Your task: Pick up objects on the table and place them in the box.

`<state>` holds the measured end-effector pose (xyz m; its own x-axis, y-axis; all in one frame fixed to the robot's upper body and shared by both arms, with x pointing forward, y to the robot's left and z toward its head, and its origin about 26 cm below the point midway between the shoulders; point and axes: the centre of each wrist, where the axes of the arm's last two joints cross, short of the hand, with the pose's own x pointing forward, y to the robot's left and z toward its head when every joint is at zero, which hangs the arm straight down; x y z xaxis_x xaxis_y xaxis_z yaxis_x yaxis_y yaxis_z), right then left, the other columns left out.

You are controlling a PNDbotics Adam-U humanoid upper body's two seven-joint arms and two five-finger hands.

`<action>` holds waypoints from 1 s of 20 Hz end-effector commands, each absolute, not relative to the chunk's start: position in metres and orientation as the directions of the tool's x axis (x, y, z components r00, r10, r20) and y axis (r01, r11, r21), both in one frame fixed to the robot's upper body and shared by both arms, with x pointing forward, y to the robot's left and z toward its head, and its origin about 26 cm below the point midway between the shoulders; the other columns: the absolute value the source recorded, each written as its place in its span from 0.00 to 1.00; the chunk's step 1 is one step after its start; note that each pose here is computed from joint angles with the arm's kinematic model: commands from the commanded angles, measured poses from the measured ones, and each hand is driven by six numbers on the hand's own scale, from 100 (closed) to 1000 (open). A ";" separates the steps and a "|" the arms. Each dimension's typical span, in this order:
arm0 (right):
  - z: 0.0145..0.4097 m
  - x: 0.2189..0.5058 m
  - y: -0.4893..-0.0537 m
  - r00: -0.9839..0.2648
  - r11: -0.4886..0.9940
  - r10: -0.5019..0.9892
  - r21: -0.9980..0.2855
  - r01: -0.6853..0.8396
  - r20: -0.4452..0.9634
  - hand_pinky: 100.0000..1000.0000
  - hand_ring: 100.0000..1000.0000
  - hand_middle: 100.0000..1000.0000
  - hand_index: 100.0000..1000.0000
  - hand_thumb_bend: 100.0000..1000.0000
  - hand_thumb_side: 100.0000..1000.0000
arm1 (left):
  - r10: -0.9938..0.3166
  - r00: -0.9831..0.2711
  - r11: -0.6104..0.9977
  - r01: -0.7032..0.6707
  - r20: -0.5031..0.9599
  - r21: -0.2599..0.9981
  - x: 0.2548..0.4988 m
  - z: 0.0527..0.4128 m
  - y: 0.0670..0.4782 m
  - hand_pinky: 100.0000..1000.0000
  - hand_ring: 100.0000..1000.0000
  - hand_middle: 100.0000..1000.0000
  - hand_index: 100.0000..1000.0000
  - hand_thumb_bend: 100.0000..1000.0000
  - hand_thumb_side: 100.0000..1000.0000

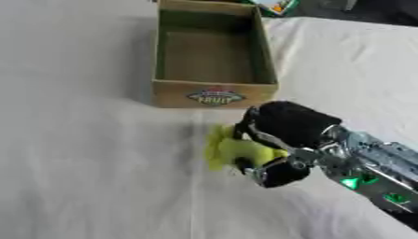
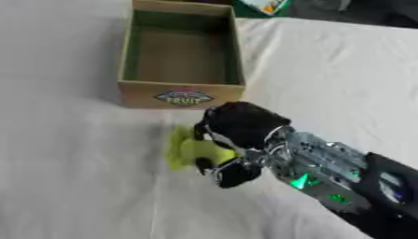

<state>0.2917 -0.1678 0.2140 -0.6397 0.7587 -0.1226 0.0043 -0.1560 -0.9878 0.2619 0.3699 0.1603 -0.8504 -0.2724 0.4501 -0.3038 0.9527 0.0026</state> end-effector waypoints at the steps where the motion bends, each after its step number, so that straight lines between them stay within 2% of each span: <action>1: 0.236 0.293 -0.179 -0.626 -0.132 0.763 -0.987 0.092 -0.160 0.59 0.47 0.27 0.45 0.00 0.16 | -0.283 -0.860 0.952 -0.304 0.423 0.020 0.259 0.168 0.369 0.45 0.49 0.47 0.76 0.00 0.65; 11: 0.298 0.298 -0.201 -0.564 -0.048 0.792 -0.945 0.325 -0.234 0.61 0.46 0.27 0.45 0.00 0.13 | -0.288 -0.857 0.951 -0.307 0.428 0.025 0.258 0.165 0.370 0.45 0.49 0.47 0.76 0.00 0.65; 20: 0.344 0.293 -0.196 -0.519 0.078 0.844 -0.926 0.368 -0.135 0.61 0.44 0.25 0.45 0.00 0.14 | -0.283 -0.855 0.953 -0.302 0.433 0.026 0.257 0.161 0.369 0.45 0.49 0.47 0.76 0.00 0.65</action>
<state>0.2979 -0.1941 0.3322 -0.5278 0.8381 -0.1374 0.3443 0.0633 -0.9367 0.2589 0.3701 0.1538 -0.8444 -0.2751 0.4597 -0.3057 0.9521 0.0082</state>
